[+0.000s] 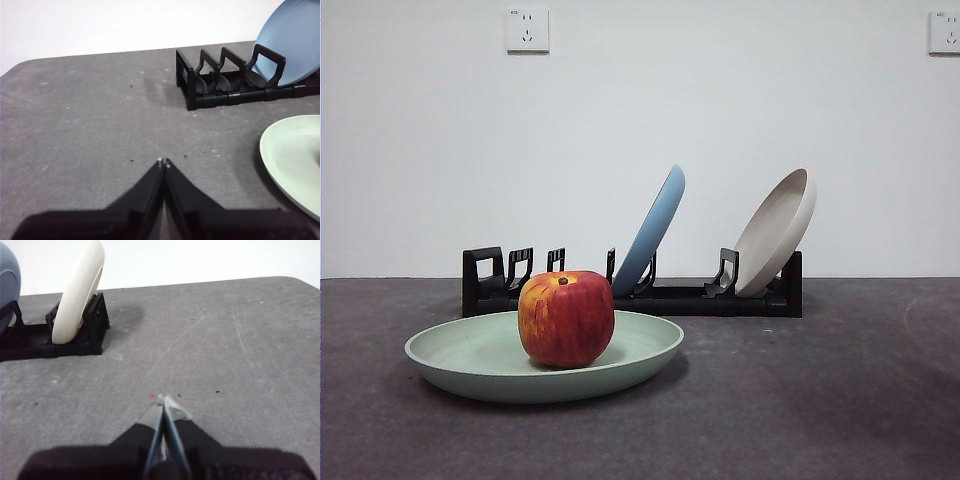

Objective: Take the green plate from the plate rack,put the plate on the table,take the apple from the table,put the apple in the plate

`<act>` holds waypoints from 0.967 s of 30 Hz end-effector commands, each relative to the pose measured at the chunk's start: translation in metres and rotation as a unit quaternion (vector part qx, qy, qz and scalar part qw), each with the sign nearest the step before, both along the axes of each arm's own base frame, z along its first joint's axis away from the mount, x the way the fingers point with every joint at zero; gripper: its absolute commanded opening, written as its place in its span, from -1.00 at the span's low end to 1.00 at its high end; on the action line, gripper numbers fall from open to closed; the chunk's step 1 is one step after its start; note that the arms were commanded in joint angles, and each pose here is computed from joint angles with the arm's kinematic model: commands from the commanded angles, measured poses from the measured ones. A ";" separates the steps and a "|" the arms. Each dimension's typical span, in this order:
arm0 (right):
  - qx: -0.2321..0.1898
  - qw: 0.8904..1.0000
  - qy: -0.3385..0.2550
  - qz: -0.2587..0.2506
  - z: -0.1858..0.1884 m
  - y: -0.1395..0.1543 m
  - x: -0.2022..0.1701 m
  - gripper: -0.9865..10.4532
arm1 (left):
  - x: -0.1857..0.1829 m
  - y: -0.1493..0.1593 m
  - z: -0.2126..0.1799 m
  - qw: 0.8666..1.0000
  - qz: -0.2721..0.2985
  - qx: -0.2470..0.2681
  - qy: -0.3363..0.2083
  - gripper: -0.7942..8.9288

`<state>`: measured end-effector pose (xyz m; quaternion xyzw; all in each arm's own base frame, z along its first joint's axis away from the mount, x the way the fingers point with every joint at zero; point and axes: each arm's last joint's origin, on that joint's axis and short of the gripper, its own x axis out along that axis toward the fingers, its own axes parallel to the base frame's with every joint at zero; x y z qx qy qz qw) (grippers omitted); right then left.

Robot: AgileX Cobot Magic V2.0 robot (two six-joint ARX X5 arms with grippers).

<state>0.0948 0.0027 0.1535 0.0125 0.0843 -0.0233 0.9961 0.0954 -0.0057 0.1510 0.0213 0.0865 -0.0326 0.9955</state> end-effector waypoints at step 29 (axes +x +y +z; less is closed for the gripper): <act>0.024 1.000 0.001 -0.008 -0.004 0.000 0.001 -0.85 | 0.001 0.000 -0.004 1.000 0.001 0.004 0.005 -0.84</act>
